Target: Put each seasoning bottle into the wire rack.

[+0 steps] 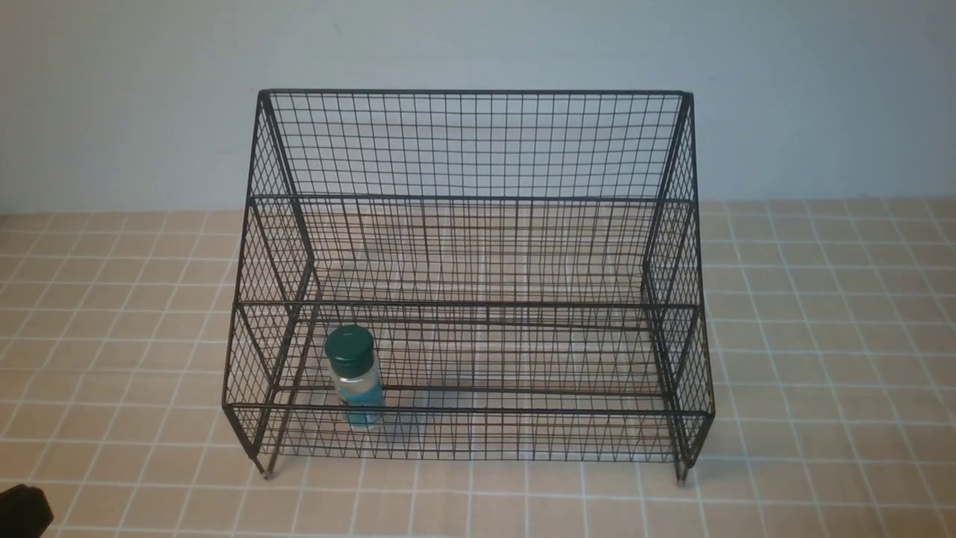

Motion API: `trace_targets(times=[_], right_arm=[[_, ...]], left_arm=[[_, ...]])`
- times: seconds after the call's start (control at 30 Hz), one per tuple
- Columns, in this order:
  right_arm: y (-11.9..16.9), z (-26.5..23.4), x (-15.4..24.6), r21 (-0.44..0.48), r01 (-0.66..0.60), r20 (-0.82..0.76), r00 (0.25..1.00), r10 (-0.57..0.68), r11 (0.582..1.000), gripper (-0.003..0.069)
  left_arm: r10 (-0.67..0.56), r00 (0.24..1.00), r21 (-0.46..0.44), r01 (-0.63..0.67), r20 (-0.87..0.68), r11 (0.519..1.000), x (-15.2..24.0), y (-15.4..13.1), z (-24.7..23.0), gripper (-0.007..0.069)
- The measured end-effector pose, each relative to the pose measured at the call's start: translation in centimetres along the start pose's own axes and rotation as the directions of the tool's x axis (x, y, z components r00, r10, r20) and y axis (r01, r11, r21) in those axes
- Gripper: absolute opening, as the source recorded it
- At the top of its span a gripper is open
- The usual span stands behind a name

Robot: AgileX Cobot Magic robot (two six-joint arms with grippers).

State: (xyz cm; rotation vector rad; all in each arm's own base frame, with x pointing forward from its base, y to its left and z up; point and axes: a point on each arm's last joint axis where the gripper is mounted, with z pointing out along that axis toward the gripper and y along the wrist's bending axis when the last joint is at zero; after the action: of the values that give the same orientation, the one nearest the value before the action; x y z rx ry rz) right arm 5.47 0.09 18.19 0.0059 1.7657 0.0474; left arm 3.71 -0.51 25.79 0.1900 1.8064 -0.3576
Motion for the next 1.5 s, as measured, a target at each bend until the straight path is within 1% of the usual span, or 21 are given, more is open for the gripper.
trace_targets(times=[0.13,0.27,0.3,0.4,0.57,0.63,1.5], right_arm=[[0.0,0.0,0.0,0.000,0.000,0.000,1.000,0.000,1.000,-0.0015],[0.0,0.0,0.0,0.000,0.000,0.000,1.000,0.000,1.000,-0.0015],[0.0,0.0,0.0,0.000,0.000,0.000,1.000,0.000,1.000,-0.0015],[0.0,0.0,0.0,0.000,0.000,0.000,1.000,0.000,1.000,-0.0015],[0.0,0.0,0.0,0.000,0.000,0.000,1.000,0.000,1.000,-0.0015],[0.0,0.0,0.0,0.000,0.000,0.000,1.000,0.000,1.000,-0.0015],[0.0,0.0,0.0,0.000,0.001,0.000,1.000,-0.001,1.000,-0.0015]], left_arm=[[-0.007,1.000,-0.010,0.007,0.000,1.000,0.1,0.0,0.0,-0.0007],[0.028,0.999,-0.065,-0.027,0.017,0.998,1.2,0.2,0.3,-0.0007],[0.059,0.998,-0.100,-0.057,0.018,0.993,2.1,0.3,0.7,-0.0007],[0.123,0.992,-0.165,-0.123,-0.012,0.979,4.3,0.7,1.9,-0.0007],[0.156,0.984,-0.217,-0.170,-0.081,0.961,7.2,1.4,3.1,-0.0007],[0.161,0.981,-0.227,-0.183,-0.111,0.957,8.0,1.6,3.3,-0.0007],[0.162,0.982,-0.232,-0.180,-0.094,0.956,8.0,1.6,3.4,-0.0007]])
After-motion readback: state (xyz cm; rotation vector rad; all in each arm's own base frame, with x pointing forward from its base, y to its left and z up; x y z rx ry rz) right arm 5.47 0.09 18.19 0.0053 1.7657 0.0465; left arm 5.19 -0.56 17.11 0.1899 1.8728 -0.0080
